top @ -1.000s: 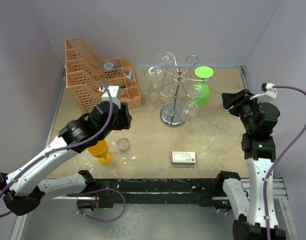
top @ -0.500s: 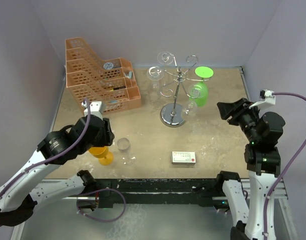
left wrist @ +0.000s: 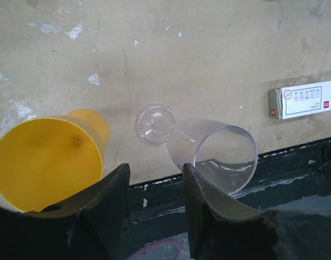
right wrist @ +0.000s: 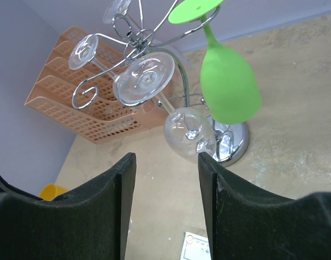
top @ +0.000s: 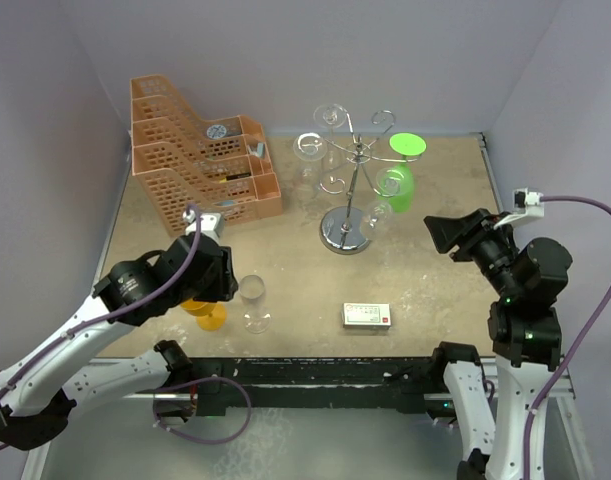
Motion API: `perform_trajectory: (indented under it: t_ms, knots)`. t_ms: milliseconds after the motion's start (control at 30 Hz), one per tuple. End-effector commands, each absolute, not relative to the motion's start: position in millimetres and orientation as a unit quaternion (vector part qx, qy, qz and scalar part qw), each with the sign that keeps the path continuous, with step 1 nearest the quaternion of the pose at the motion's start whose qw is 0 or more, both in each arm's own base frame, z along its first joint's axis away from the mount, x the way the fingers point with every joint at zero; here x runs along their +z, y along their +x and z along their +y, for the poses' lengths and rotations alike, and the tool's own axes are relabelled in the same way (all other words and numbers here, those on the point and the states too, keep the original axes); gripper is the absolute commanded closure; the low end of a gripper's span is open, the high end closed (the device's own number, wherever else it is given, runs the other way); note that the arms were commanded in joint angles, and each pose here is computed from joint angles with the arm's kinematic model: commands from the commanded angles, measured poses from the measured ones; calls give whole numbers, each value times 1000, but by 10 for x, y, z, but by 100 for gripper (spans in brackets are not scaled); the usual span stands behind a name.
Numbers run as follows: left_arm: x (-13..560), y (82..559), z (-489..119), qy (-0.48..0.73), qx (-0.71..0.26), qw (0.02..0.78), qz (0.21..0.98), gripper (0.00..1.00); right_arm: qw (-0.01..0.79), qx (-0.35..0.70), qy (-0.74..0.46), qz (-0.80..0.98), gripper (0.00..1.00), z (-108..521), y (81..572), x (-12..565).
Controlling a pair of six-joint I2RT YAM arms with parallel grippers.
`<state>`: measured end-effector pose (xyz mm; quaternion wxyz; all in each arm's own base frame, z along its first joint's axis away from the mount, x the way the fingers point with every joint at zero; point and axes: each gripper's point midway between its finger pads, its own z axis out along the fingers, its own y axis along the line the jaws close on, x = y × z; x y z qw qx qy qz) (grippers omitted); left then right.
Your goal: Place the wine glass upside down on the wine glass rack
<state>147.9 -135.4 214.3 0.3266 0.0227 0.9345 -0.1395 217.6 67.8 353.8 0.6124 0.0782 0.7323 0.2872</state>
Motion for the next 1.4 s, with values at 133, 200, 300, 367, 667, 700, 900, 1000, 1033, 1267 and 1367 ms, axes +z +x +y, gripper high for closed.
perform_trajectory:
  t_ms: [133, 200, 300, 367, 667, 700, 900, 1000, 1033, 1267, 1367]
  knots:
    - [2513, 1568, -1406, 16, -166, 362, 917, 62, 612, 312, 67, 723, 49, 761, 2146, 3570]
    - [2554, 1568, -1375, 11, -164, 367, 916, 63, 612, 314, 69, 722, 49, 763, 2156, 3566]
    - [2567, 1562, -1433, 12, -181, 366, 913, 64, 611, 319, 68, 721, 49, 774, 2171, 3564]
    - [2500, 1539, -1514, 21, -193, 352, 916, 65, 610, 321, 67, 721, 49, 780, 2176, 3556]
    - [2123, 1532, -1508, 51, -139, 305, 941, 69, 605, 324, 58, 725, 49, 804, 2177, 3505]
    - [2103, 1543, -1491, 51, -131, 305, 942, 71, 605, 324, 58, 725, 49, 804, 2177, 3497]
    - [2038, 1618, -1503, 51, -111, 304, 945, 82, 605, 328, 50, 723, 51, 828, 2156, 3527]
    - [2051, 1644, -1519, 49, -111, 306, 944, 93, 609, 333, 41, 719, 51, 857, 2126, 3610]
    - [2059, 1652, -1525, 49, -111, 307, 944, 96, 611, 335, 38, 716, 51, 866, 2111, 3659]
    - [2206, 1730, -1520, 40, -109, 329, 937, 100, 630, 359, 15, 689, 51, 949, 2067, 4012]
    - [2393, 1793, -1473, 28, -111, 359, 926, 100, 639, 364, 15, 678, 50, 953, 2068, 4169]
